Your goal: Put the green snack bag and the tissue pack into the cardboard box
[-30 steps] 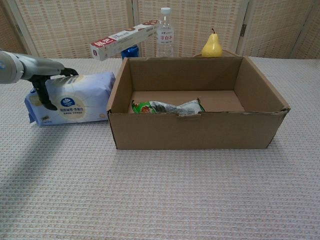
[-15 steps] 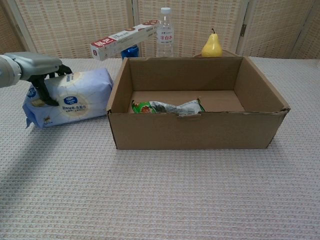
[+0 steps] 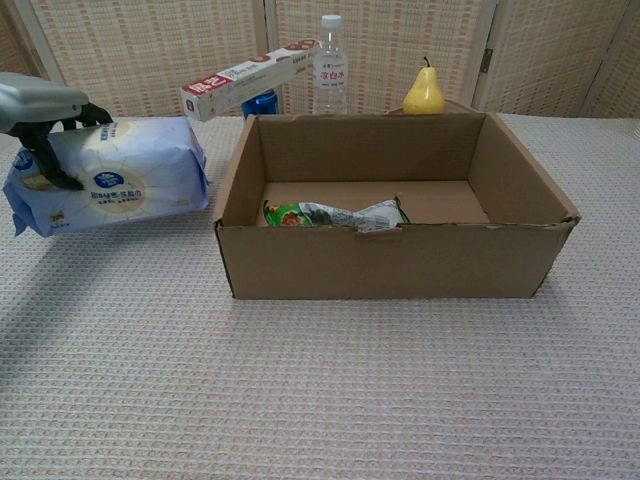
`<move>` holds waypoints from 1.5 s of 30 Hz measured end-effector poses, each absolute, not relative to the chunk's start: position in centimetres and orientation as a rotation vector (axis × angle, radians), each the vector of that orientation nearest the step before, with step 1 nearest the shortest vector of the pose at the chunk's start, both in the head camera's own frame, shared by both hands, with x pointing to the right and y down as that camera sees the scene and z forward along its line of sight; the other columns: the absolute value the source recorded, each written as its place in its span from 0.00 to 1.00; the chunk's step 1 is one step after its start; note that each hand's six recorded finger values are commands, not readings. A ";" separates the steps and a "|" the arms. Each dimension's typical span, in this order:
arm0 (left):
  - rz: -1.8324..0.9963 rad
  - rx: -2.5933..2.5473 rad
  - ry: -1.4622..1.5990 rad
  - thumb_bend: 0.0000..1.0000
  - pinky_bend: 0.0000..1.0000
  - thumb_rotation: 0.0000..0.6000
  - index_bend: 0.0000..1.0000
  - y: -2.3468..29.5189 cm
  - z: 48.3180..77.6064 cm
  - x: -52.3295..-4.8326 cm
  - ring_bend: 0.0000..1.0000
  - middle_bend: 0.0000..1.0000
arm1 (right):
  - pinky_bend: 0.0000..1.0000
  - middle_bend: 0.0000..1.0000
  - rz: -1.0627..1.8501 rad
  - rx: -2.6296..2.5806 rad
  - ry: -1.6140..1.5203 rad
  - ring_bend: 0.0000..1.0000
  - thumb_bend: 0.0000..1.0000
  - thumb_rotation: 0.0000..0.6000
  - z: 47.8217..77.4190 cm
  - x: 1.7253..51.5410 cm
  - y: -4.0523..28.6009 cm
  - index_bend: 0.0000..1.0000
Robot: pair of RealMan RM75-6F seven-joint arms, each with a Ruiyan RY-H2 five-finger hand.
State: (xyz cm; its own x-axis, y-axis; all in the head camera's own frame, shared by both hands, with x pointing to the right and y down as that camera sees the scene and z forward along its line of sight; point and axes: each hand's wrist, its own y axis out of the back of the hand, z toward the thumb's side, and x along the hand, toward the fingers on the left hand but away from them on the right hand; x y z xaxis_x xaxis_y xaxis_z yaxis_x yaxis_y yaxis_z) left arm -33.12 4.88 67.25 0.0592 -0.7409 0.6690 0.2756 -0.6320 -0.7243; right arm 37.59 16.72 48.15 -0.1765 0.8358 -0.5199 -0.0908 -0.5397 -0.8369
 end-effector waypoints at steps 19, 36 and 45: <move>-1.671 -1.418 0.437 0.41 0.84 1.00 0.80 0.9 59.6 -35.5 0.76 0.91 | 0.00 0.04 1.756 -1.435 -0.897 0.00 0.01 1.00 47.7 37.1 16.8 0.13; -1.556 -1.308 0.395 0.41 0.85 1.00 0.81 -2.8 54.0 -31.4 0.77 0.92 | 0.00 0.04 1.742 -1.436 -0.910 0.00 0.02 1.00 47.3 37.3 16.8 0.13; -1.425 -1.437 0.502 0.42 0.85 1.00 0.80 -3.8 52.3 -25.4 0.77 0.92 | 0.00 0.04 1.751 -1.436 -0.911 0.00 0.02 1.00 47.3 37.4 16.8 0.13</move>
State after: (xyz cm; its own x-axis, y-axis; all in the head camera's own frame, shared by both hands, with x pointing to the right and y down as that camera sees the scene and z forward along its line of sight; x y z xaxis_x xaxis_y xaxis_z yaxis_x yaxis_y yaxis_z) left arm -25.39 -3.85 52.26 0.2171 -0.8426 0.4929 0.3477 -0.4051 -0.8456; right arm 37.41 16.75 47.34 -0.1534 0.8500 -0.5040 -0.0749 -0.5185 -0.8518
